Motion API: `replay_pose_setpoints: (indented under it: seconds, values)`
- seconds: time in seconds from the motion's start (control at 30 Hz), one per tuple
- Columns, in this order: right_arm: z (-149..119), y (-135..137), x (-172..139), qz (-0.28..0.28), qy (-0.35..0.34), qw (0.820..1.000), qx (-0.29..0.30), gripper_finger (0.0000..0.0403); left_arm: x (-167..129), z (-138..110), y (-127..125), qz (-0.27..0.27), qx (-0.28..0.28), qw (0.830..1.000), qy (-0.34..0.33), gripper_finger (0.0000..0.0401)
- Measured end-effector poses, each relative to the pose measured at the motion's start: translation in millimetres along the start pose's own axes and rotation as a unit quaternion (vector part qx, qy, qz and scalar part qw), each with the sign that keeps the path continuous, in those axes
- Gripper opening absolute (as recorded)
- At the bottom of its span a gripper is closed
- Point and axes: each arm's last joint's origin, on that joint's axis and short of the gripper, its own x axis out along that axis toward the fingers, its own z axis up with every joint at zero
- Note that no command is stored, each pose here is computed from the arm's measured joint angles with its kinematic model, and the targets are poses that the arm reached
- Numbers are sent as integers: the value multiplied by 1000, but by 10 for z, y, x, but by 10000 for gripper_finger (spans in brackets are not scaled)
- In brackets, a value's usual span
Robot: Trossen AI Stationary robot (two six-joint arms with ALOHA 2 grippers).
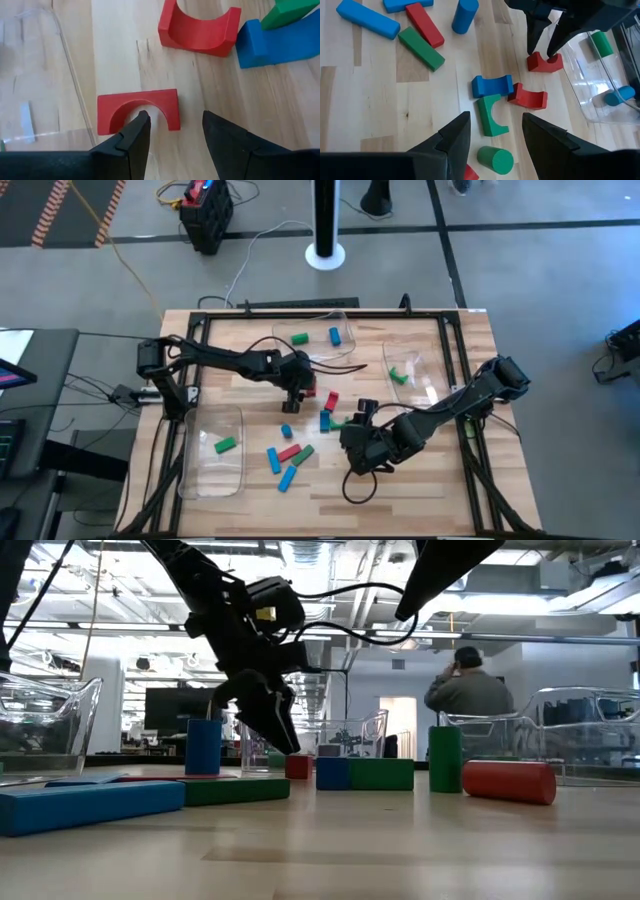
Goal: Sort blocks by size
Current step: Put the left red arch block into the right transparent bin
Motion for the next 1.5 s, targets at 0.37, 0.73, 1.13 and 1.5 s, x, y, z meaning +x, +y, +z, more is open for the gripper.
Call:
replay_pose_setpoints:
  seconds: [0.37,0.73,1.13,1.5]
  values:
    - [4,2,0,1,-2,1000,1,207,271,-21,30,25,-32,999,9,174]
    - [-13,40,-27,4,-3,1000,-4,207,231,117,84,34,-40,999,-12,106]
    - [-18,58,-39,6,-4,1000,2,207,222,96,76,29,-31,999,2,19]
    - [-23,74,-50,8,-6,1000,4,207,189,81,56,24,-28,999,16,19]
